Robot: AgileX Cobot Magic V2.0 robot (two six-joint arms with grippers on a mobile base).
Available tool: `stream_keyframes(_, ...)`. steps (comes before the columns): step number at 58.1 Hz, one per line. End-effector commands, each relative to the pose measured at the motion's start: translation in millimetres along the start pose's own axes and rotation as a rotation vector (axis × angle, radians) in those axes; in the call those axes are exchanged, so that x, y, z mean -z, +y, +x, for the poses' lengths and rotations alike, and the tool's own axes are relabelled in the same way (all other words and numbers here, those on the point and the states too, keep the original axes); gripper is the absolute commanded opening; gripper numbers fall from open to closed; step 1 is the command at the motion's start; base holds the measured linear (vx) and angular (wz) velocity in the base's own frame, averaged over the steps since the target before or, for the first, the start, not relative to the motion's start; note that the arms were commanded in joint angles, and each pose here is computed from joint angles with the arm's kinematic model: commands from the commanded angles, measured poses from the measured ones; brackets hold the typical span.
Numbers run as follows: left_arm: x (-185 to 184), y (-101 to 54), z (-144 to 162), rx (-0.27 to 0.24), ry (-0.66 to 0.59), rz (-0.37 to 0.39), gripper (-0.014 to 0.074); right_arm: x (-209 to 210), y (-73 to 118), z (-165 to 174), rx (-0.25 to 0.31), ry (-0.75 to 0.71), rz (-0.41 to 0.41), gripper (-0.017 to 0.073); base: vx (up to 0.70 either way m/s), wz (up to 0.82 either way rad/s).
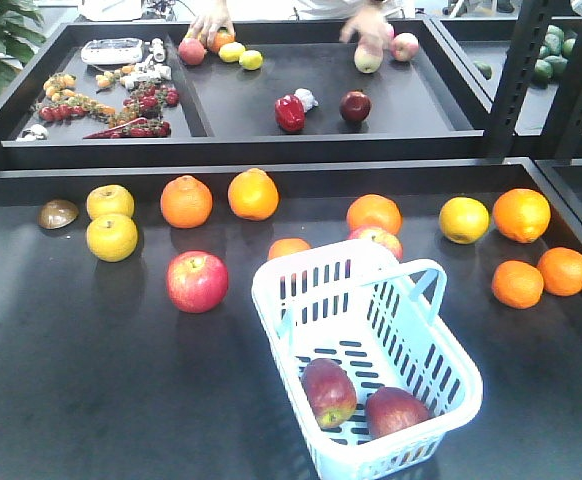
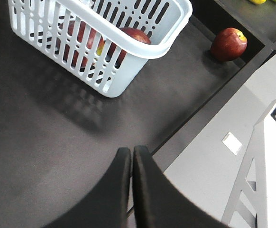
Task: Pick three apples into basket with both arms
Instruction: 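Reach the right gripper down and close it on a third red apple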
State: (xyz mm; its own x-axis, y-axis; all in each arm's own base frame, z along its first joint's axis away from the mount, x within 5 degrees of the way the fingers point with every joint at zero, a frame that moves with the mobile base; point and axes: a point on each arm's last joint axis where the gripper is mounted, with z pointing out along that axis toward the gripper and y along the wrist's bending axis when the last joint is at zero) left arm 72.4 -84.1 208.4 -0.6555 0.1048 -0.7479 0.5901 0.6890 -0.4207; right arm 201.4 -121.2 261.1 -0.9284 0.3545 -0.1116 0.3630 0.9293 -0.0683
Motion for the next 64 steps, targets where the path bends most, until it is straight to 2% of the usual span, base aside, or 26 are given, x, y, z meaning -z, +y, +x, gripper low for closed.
stream_keyframes(1,1.9,-3.1,-9.3,0.027,-0.045,0.009,-0.0006,-4.0,-9.6,-6.2,-0.024,0.025,0.073,0.0729,0.0,0.0)
stream_keyframes(8,1.9,-3.1,-9.3,0.027,-0.045,0.009,-0.0006,-22.1,-10.9,-13.2,-0.044,0.09,0.076,0.0722,0.0,0.0)
stream_keyframes(17,1.9,-3.1,-9.3,0.027,-0.045,0.009,-0.0006,-43.2,-8.9,-20.2,-0.033,0.157,0.044,0.0699,0.0,0.0)
stream_keyframes(41,1.9,-3.1,-9.3,0.027,-0.045,0.009,-0.0006,-83.0,-8.9,-33.5,-0.018,0.219,0.031,0.062,0.0,0.0)
stream_keyframes(64,1.9,-3.1,-9.3,0.027,-0.045,0.009,-0.0006,-114.0,-7.8,-39.0,-0.011,0.274,0.017,0.0609,0.0,0.0)
